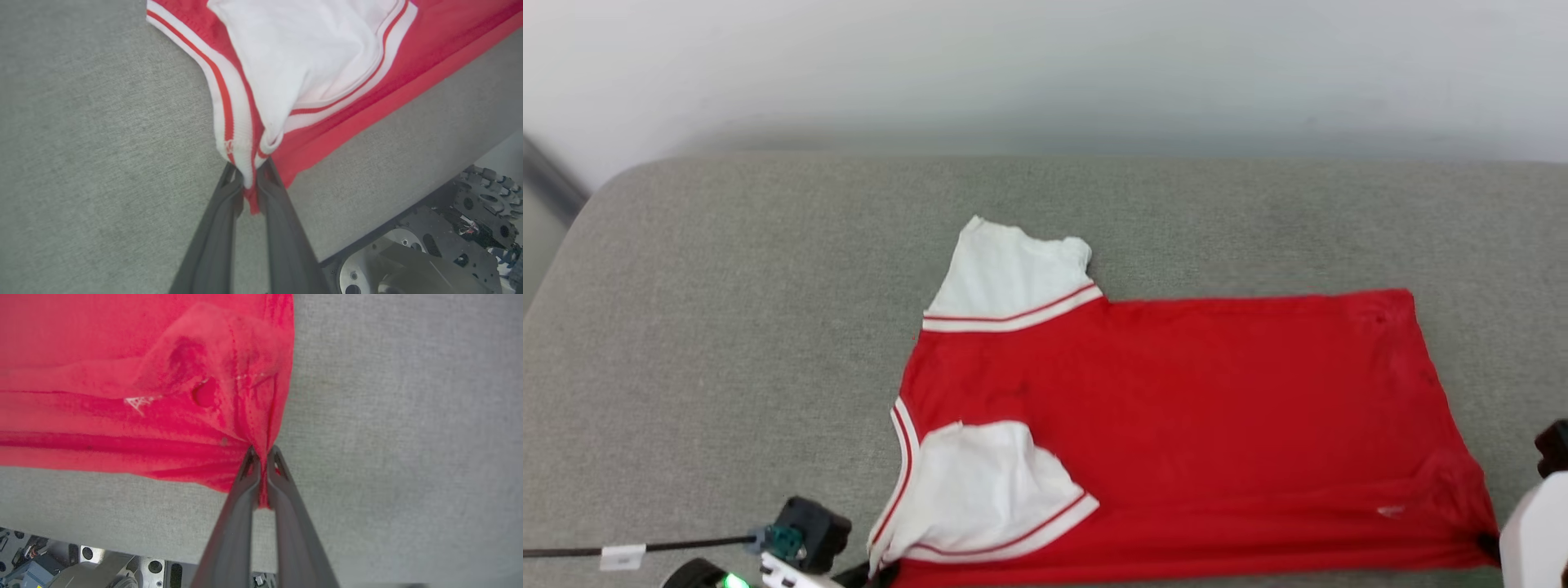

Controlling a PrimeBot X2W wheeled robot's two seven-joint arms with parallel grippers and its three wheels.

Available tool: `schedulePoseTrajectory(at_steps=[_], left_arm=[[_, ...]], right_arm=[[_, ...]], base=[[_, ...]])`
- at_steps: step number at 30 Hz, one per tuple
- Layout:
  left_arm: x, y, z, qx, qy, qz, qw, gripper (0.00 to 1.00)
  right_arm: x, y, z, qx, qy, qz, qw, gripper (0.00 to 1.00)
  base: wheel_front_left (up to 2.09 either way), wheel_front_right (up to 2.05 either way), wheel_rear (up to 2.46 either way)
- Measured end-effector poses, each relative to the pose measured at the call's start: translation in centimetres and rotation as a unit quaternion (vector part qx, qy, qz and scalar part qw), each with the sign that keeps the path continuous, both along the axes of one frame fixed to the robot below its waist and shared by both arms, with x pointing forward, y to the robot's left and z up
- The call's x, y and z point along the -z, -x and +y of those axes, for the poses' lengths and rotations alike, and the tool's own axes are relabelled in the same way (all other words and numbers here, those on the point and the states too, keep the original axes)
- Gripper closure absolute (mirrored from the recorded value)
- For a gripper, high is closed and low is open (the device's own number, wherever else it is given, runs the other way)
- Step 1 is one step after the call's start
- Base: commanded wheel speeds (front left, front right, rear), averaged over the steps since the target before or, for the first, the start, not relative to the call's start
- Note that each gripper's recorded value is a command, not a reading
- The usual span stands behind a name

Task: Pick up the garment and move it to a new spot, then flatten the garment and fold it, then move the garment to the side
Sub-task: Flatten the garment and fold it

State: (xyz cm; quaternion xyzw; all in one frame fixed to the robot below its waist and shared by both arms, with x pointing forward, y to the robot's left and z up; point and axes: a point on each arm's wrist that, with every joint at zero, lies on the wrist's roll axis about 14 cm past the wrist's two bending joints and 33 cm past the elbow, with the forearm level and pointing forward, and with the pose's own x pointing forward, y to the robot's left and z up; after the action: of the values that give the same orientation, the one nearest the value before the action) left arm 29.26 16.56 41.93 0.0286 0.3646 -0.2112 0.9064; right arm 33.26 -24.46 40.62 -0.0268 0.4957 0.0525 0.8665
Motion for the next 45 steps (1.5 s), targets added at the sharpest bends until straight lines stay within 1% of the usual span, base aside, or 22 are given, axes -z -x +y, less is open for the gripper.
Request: schedulePoseTrajectory(at_steps=[2, 6, 8, 11, 12, 13, 14, 15, 19, 23, 26, 29, 31, 32, 33, 34, 36, 38, 40, 42, 45], left_arm=[[0.2, 1.0, -0.5, 0.003, 0.009, 0.012, 1.0, 1.0], [1.0, 2.4, -2.0, 0.0, 0.043, 0.039, 0.998, 1.0], [1.6, 2.9, -2.2, 0.005, 0.043, 0.049, 0.998, 1.0], [2.4, 3.1, -2.3, 0.006, 0.044, 0.06, 0.997, 1.0], [2.7, 3.1, -2.2, 0.004, 0.043, 0.061, 0.997, 1.0], [2.8, 3.0, -2.1, 0.001, 0.043, 0.061, 0.997, 1.0], [3.1, 2.9, -2.1, 0.0, 0.042, 0.061, 0.997, 0.51], [3.3, 2.9, -2.1, 0.002, 0.04, 0.062, 0.997, 0.0], [3.4, 2.6, -2.0, -0.005, 0.046, 0.051, 0.998, 0.0], [1.7, 0.7, -2.3, -0.03, 0.085, 0.001, 0.996, 0.0], [-0.9, -1.5, -1.7, -0.041, 0.098, -0.079, 0.991, 0.0], [-3.1, -3.1, -1.1, -0.061, 0.108, -0.142, 0.982, 0.0], [-5.0, -4.2, -0.7, -0.077, 0.114, -0.193, 0.972, 0.0], [-5.0, -4.2, -0.7, -0.077, 0.114, -0.193, 0.972, 0.0], [-6.8, -5.3, -0.3, -0.094, 0.12, -0.24, 0.959, 0.0], [-7.7, -5.7, -0.3, -0.105, 0.128, -0.258, 0.952, 0.0], [-9.3, -6.4, -0.5, -0.117, 0.144, -0.286, 0.94, 0.0], [-10.2, -6.7, -0.5, -0.125, 0.151, -0.304, 0.932, 0.0], [-11.4, -7.1, -0.1, -0.138, 0.152, -0.329, 0.922, 0.0], [-13.0, -7.5, 0.2, -0.159, 0.165, -0.357, 0.906, 0.0], [-13.7, -7.3, 0.6, -0.174, 0.169, -0.378, 0.893, 0.0]], right_arm=[[-0.3, 1.3, -0.5, 0.008, 0.0, 0.007, 1.0, 1.0], [-0.2, 3.1, -0.9, 0.027, -0.006, 0.022, 0.999, 1.0], [0.4, 4.0, -0.8, 0.029, -0.009, 0.034, 0.999, 1.0], [1.1, 4.4, -0.3, 0.036, -0.02, 0.04, 0.998, 1.0], [1.4, 4.6, -0.3, 0.038, -0.021, 0.045, 0.998, 0.85], [1.7, 4.7, -0.3, 0.041, -0.022, 0.049, 0.998, 0.33], [2.0, 4.8, -0.3, 0.042, -0.022, 0.051, 0.998, 0.0], [2.3, 4.8, -0.3, 0.044, -0.024, 0.053, 0.997, 0.0], [2.3, 4.0, 0.4, 0.045, -0.038, 0.038, 0.998, 0.0], [1.1, 2.7, 0.4, 0.037, -0.033, 0.001, 0.999, 0.0], [-1.9, 0.6, 0.8, 0.031, -0.043, -0.074, 0.996, 0.0], [-5.1, -1.3, 0.8, 0.029, -0.048, -0.152, 0.987, 0.0], [-6.9, -2.0, 1.0, 0.026, -0.052, -0.194, 0.979, 0.0], [-6.9, -2.0, 1.0, 0.026, -0.052, -0.194, 0.979, 0.0], [-8.6, -2.5, 1.2, 0.023, -0.056, -0.239, 0.969, 0.0], [-9.5, -2.8, 1.2, 0.021, -0.054, -0.265, 0.963, 0.0], [-11.0, -3.3, 1.4, 0.021, -0.057, -0.312, 0.948, 0.0], [-12.4, -3.6, 1.7, 0.026, -0.064, -0.359, 0.931, 0.0], [-13.5, -3.8, 2.1, 0.023, -0.065, -0.397, 0.915, 0.0], [-14.3, -3.8, 2.7, 0.019, -0.071, -0.428, 0.901, 0.0], [-15.4, -3.6, 2.9, 0.025, -0.078, -0.472, 0.878, 0.0]], base=[[0.0, 0.0, 0.0], [0.0, 0.0, 0.0], [0.0, 0.0, 0.0], [0.0, 0.0, 0.0], [0.0, 0.0, 0.0], [0.0, 0.0, 0.0], [0.0, 0.0, 0.0], [0.0, 0.0, 0.0], [0.0, 0.0, 0.0], [0.0, 0.0, 0.0], [0.0, 0.0, 0.0], [0.0, 0.0, 0.0], [0.0, 0.0, 0.0], [0.0, 0.0, 0.0], [0.0, 0.0, 0.0], [0.0, 0.0, 0.0], [0.0, 0.0, 0.0], [0.0, 0.0, 0.0], [0.0, 0.0, 0.0], [0.0, 0.0, 0.0], [0.0, 0.0, 0.0]])
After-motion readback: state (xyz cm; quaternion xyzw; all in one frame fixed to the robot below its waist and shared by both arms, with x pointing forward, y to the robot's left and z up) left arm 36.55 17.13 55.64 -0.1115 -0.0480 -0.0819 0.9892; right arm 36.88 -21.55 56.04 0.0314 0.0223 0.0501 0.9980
